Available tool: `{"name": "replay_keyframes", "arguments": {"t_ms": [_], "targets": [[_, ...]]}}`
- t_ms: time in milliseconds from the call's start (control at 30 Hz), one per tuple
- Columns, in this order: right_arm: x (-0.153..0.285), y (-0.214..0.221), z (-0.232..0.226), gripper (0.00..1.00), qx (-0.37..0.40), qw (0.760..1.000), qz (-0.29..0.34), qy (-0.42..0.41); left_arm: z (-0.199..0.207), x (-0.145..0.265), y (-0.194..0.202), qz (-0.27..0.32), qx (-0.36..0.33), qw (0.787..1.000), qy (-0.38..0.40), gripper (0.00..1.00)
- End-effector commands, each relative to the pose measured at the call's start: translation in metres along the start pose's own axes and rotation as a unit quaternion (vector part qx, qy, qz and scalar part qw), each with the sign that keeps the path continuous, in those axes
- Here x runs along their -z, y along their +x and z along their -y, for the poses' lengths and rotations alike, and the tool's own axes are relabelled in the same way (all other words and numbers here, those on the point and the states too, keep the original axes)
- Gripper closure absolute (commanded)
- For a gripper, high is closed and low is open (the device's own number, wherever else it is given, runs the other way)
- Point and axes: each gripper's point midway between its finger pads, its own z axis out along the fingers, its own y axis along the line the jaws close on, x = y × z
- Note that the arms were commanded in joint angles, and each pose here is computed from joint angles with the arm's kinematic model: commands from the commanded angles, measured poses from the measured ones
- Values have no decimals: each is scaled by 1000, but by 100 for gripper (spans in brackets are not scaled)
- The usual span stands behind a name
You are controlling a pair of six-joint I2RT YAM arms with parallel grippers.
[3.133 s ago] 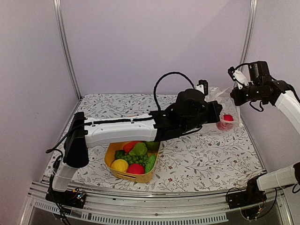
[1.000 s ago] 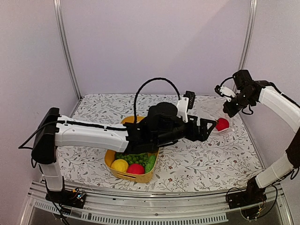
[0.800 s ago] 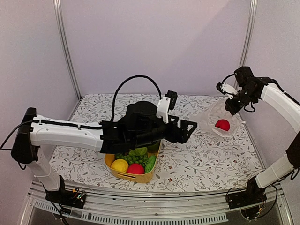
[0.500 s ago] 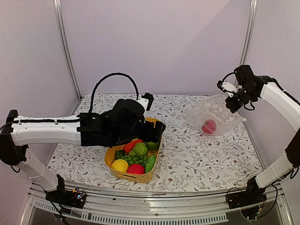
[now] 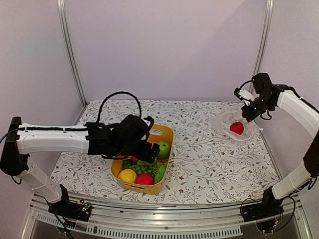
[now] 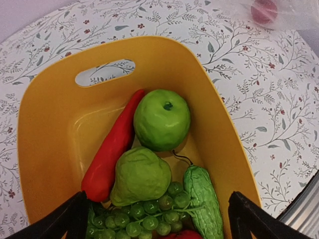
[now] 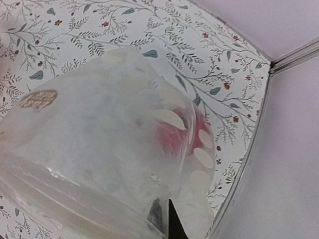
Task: Place the food in the zip-top bag and seal the zipper
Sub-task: Pick up the fake fruit from the bin.
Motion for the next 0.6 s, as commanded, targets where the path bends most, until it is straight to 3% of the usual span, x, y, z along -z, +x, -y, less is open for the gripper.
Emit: {"name": "replay_keyframes", "arguments": {"t_ms": [0,267,567], "targets": [[-36,41,-65,100,-23,992,-35,-115,1,-29,7,-28,7,999,44,3],[-31,50,-89,100,-35,986,-13,-161,1,-68,-12,-49,21,996,74,10],[-15,44,-96,100,-35,983,7,-179,6,-105,-6,-83,34,994,68,16]]}}
